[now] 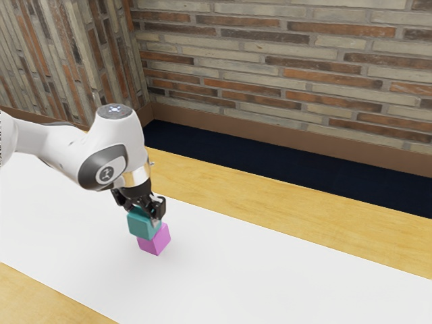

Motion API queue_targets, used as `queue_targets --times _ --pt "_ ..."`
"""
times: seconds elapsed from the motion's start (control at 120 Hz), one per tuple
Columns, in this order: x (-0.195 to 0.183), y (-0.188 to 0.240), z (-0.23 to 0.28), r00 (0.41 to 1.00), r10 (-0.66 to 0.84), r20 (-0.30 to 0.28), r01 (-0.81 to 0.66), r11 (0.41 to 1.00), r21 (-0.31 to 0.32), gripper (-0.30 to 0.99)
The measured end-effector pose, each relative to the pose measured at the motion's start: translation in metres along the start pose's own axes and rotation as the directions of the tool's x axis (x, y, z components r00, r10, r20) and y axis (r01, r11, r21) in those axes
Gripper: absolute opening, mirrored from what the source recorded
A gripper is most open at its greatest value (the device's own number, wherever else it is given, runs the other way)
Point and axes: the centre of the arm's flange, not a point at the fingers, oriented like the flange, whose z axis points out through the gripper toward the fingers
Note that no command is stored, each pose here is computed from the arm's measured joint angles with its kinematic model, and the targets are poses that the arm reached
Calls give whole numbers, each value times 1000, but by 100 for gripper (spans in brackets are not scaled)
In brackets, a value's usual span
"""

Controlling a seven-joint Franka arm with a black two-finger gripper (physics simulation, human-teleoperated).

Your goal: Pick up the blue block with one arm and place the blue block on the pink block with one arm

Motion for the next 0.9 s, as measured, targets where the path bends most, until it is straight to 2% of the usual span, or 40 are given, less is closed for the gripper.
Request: queue_targets --times 0.567,0.9 --pt "-10 -9 11 1000 13 -10 -13 1000 -7 40" --pt "-15 21 15 999 -45 -12 45 999 -14 42"
